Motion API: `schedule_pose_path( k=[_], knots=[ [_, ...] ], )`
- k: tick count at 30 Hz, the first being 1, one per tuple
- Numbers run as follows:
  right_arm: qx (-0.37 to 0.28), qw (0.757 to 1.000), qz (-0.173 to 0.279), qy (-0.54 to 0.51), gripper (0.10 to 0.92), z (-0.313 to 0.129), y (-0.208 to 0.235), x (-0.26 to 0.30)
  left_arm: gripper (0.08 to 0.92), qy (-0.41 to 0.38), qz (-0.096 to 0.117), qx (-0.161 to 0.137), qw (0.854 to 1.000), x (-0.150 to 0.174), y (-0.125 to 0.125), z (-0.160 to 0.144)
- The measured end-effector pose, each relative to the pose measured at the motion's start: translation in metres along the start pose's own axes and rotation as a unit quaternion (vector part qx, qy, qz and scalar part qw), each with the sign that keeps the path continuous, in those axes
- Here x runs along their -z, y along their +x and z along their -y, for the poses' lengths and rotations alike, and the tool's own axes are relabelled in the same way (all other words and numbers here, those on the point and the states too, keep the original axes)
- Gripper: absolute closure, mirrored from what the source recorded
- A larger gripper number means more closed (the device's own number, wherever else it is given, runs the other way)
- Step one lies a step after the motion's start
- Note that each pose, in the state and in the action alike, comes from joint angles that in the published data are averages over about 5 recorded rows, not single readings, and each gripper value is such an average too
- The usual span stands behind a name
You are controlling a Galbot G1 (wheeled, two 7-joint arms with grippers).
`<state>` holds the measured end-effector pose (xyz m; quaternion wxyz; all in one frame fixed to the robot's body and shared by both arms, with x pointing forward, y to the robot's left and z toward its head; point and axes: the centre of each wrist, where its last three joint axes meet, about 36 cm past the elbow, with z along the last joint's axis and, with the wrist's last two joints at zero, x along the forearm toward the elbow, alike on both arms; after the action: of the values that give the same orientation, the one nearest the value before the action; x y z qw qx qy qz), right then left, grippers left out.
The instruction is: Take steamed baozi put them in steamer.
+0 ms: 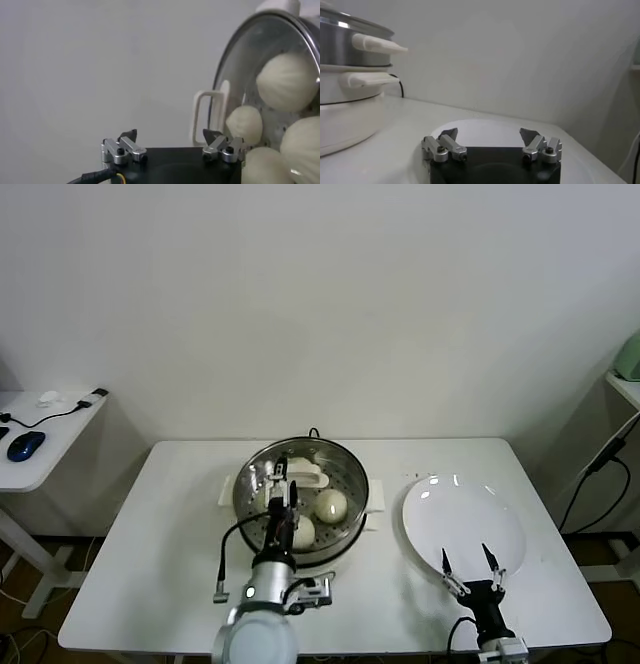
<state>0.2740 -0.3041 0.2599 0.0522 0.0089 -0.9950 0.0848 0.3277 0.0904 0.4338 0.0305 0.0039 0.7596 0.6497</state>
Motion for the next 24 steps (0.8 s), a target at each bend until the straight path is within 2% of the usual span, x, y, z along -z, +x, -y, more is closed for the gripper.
schedule_pose_path(
  k=[6,10,13,17,24],
  knots=[
    [-0.009,1.000,0.008,-0.007,0.200,0.002,0.002,0.000,0.177,0.100,0.040,0.013,0.994,-0.023,0.007,-0.015],
    [-0.019,1.000,0.018,-0.013,0.200,0.005,0.002,0.001,0.177,0.198,0.046,0.013,0.979,-0.053,0.007,-0.020],
    [-0.023,0.999,0.026,-0.019,0.200,0.006,0.001,0.003,0.177,0.270,0.034,0.014,0.962,-0.084,0.009,-0.022],
    [-0.024,0.999,0.033,-0.026,0.200,0.007,0.000,0.005,0.177,0.357,0.007,0.019,0.934,-0.130,0.014,-0.022],
    [-0.023,0.998,0.038,-0.043,0.200,0.005,0.000,0.008,0.177,0.493,-0.038,0.013,0.869,-0.187,0.033,-0.006]
  ],
)
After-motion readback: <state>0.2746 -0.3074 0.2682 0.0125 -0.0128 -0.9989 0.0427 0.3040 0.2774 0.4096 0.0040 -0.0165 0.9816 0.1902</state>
